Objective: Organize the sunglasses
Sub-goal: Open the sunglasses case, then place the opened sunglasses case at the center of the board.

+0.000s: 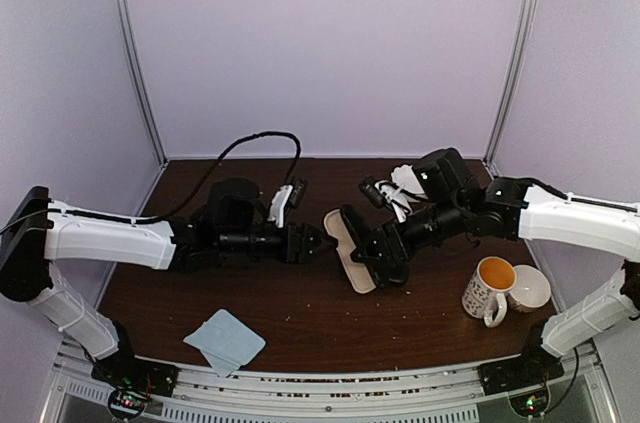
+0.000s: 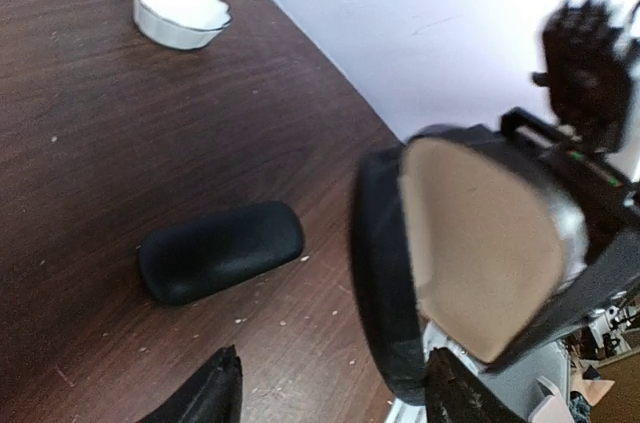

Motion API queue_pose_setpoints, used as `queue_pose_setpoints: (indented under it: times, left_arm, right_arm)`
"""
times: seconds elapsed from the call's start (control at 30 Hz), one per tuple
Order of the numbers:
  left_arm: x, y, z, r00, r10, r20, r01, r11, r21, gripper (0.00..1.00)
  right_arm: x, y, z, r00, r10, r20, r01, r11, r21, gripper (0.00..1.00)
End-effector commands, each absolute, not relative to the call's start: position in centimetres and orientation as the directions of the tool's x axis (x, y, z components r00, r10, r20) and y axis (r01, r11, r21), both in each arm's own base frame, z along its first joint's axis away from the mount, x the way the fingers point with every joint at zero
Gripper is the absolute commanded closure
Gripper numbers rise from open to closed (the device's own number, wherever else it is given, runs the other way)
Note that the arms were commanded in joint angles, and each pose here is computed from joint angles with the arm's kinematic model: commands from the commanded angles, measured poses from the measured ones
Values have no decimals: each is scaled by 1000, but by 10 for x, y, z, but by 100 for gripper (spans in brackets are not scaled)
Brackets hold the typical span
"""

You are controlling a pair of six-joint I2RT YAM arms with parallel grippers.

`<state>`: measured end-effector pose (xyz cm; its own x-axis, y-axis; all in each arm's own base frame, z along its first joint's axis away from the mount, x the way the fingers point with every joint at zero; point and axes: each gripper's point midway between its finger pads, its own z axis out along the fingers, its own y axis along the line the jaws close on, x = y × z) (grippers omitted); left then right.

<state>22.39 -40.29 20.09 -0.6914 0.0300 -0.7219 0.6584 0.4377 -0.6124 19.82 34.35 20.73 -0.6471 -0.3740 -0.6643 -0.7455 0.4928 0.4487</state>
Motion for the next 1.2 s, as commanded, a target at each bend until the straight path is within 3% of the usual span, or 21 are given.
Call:
queue_pose_setpoints:
  times: [0.0, 0.47, 0.73, 1.17]
  left_arm:
    - [251, -357, 113, -761, 98, -642, 513, 697, -501, 36]
    - [247, -353, 129, -725, 117, -679, 559, 677, -479, 34]
    - [232, -343, 162, -640, 164, -751, 658, 622, -425, 26]
    - [229, -279, 160, -557, 288, -779, 637, 750, -178, 21]
  right_arm:
    - [175, 353, 279, -537, -289, -792, -837, 296, 459, 100]
    - [187, 348, 263, -565, -296, -770, -813, 362, 457, 100]
    - [192, 351, 224, -628, -372, -684, -773, 398, 494, 100]
    - [178, 356, 156, -581, -658, -480, -795, 333, 506, 98]
